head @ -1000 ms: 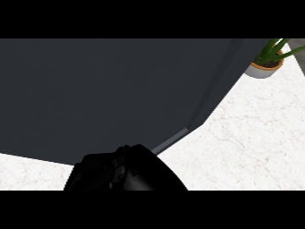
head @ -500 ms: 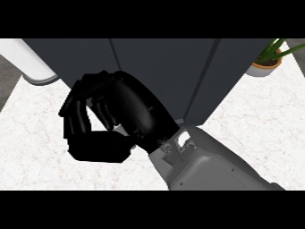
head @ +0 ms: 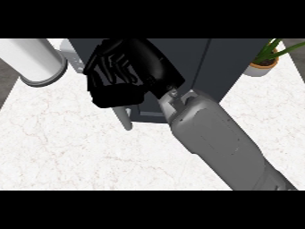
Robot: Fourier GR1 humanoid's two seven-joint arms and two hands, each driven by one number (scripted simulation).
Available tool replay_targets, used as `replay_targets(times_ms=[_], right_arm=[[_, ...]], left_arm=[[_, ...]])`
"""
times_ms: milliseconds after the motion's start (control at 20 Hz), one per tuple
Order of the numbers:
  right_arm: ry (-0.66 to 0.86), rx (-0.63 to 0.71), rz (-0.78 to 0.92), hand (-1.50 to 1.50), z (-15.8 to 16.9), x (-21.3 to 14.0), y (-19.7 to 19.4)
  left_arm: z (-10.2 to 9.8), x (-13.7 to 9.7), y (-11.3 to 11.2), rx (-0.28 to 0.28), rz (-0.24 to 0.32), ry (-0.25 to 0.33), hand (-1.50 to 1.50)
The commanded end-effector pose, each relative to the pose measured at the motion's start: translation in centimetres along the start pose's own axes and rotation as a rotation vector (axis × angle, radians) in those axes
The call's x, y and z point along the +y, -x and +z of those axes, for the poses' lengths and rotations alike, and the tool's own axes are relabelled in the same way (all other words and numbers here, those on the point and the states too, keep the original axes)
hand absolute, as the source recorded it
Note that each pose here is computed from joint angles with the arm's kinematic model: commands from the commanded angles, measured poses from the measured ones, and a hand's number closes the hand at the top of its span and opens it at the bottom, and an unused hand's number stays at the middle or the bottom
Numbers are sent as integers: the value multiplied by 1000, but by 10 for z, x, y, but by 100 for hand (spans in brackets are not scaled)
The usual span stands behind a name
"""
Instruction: Pick up the wine, place it into the cabinet and close the cabinet
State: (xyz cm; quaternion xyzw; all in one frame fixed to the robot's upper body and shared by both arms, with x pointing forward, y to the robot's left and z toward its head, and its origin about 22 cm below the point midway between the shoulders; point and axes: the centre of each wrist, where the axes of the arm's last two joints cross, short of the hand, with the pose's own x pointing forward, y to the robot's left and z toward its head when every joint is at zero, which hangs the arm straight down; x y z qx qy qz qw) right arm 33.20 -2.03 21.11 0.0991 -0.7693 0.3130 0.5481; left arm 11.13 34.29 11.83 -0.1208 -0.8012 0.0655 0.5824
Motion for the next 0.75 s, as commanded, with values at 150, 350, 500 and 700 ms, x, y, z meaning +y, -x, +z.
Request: replay_targets(times_ms=[150,350,500,700], right_arm=[[109,29,53,150,-15,-60,24],[130,36,77,150,-12,-75,43],[128,32,91,150,-9,-90,41],[118,37,84,150,-11,-85,48]], left_arm=[[-18,-15,11,-7,13,22,-150],[-19,-18,27,15,17,12,-150],[-29,-18,31,8,21,-11,-150],[-22,-29,44,14,20,-25,-150]])
